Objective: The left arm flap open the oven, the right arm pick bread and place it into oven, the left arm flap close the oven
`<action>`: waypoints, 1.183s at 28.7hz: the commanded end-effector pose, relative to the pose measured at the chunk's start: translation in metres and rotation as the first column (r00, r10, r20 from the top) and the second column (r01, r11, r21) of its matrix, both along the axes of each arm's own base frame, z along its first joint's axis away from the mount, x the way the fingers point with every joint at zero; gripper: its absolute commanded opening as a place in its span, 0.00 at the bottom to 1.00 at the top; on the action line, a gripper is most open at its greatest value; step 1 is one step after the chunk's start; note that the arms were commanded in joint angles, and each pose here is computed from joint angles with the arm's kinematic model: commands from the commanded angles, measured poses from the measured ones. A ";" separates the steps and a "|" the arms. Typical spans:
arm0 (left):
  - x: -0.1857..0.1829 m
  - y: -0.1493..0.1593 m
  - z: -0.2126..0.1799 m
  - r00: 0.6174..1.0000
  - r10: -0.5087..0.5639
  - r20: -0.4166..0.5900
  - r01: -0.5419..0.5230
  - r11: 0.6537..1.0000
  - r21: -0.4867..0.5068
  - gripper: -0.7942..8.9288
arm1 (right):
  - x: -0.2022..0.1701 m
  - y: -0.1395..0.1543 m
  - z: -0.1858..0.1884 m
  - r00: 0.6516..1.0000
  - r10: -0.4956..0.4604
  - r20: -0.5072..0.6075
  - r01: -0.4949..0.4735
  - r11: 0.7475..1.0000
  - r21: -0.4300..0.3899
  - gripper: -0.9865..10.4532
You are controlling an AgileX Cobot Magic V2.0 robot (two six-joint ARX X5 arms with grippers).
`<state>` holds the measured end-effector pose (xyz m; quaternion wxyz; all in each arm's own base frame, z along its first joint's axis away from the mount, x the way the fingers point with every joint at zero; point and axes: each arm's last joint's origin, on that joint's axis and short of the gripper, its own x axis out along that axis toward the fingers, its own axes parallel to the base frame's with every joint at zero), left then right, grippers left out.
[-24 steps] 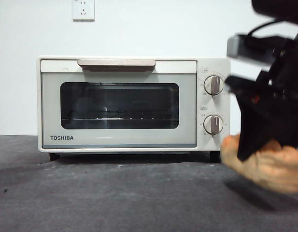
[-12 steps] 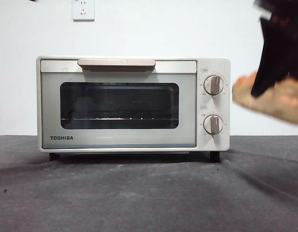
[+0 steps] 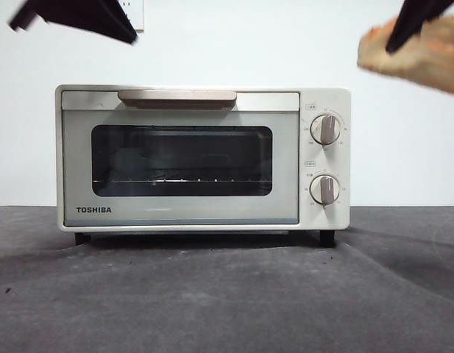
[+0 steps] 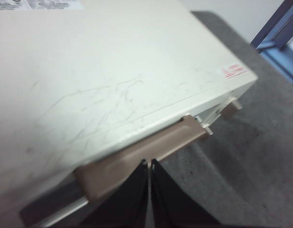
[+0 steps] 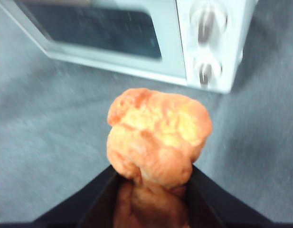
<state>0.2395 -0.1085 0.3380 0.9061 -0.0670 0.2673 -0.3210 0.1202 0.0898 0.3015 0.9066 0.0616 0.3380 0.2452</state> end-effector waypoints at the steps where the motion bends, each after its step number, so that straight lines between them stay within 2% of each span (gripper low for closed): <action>1: 0.013 -0.011 0.003 0.999 -0.019 0.035 0.018 0.999 0.045 0.10 | -0.002 0.000 0.011 1.000 0.006 0.031 -0.006 1.000 0.029 0.24; 14: 0.037 -0.043 -0.020 0.999 -0.054 0.006 0.052 0.988 0.143 0.10 | -0.005 -0.002 0.013 0.999 0.008 0.045 -0.010 0.999 0.032 0.24; 24: 0.040 -0.050 -0.028 0.999 -0.046 0.012 0.043 0.978 0.206 0.10 | -0.006 -0.002 0.013 0.999 0.009 0.039 -0.010 1.000 0.028 0.24; 34: 0.030 -0.066 -0.048 0.987 -0.102 -0.124 0.133 0.954 0.267 0.10 | -0.006 -0.002 0.013 0.999 0.018 0.046 -0.019 1.000 0.018 0.24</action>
